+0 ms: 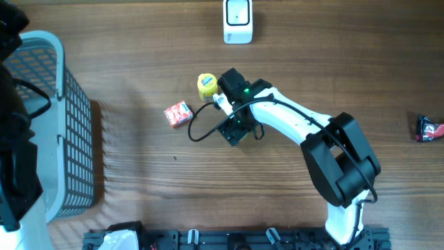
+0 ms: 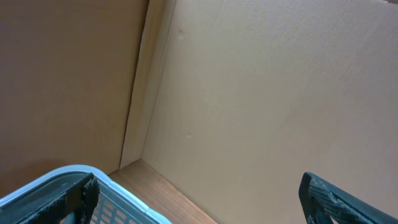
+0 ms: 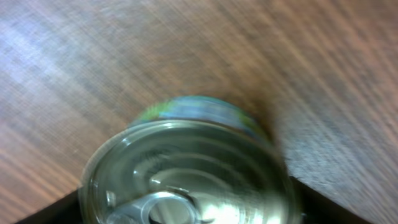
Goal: Scan the item barcode
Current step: 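Reach the right gripper down onto the tin can and grasp it, then lift the tin can and rotate its label sideways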
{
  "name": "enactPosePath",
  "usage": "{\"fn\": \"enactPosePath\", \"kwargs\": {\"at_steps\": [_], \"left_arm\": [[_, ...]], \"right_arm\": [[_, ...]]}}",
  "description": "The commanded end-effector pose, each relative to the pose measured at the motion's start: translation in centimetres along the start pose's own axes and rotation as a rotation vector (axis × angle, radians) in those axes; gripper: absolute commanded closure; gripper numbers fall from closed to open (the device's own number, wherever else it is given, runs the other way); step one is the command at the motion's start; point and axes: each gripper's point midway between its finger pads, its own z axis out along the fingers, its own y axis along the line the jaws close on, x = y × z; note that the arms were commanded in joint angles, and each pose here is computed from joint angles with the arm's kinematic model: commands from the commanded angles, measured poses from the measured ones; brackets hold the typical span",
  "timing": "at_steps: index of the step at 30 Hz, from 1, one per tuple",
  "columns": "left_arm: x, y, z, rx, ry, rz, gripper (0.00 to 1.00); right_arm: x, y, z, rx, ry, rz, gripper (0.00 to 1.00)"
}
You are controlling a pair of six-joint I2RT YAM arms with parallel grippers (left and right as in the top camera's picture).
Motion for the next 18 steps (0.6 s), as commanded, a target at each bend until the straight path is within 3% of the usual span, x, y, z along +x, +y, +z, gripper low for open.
{"fn": "enactPosePath", "kwargs": {"at_steps": [1,4,7,12,18], "left_arm": [[0.1,0.0,0.0,0.004,0.003,-0.012,0.00],[0.4,0.2,0.0,0.000,0.015,-0.006,0.00],[0.4,0.2,0.0,0.000,0.015,-0.006,0.00],[1.1,0.4,0.0,-0.010,0.042,-0.024,0.00],[2.9,0.9,0.1,-0.042,0.109,-0.120,0.00]], "right_arm": [[0.2,-1.5,0.5,0.092,0.011,0.041,0.24],[-0.2,-1.6,0.5,0.094,-0.008,0.105,0.32],[-0.5,-1.7,0.5,0.098,-0.027,0.265,0.33],[0.0,-3.7,0.2,0.209,-0.059,0.635,0.26],[2.4,-4.7,0.1,0.217,-0.022,1.213,0.30]]}}
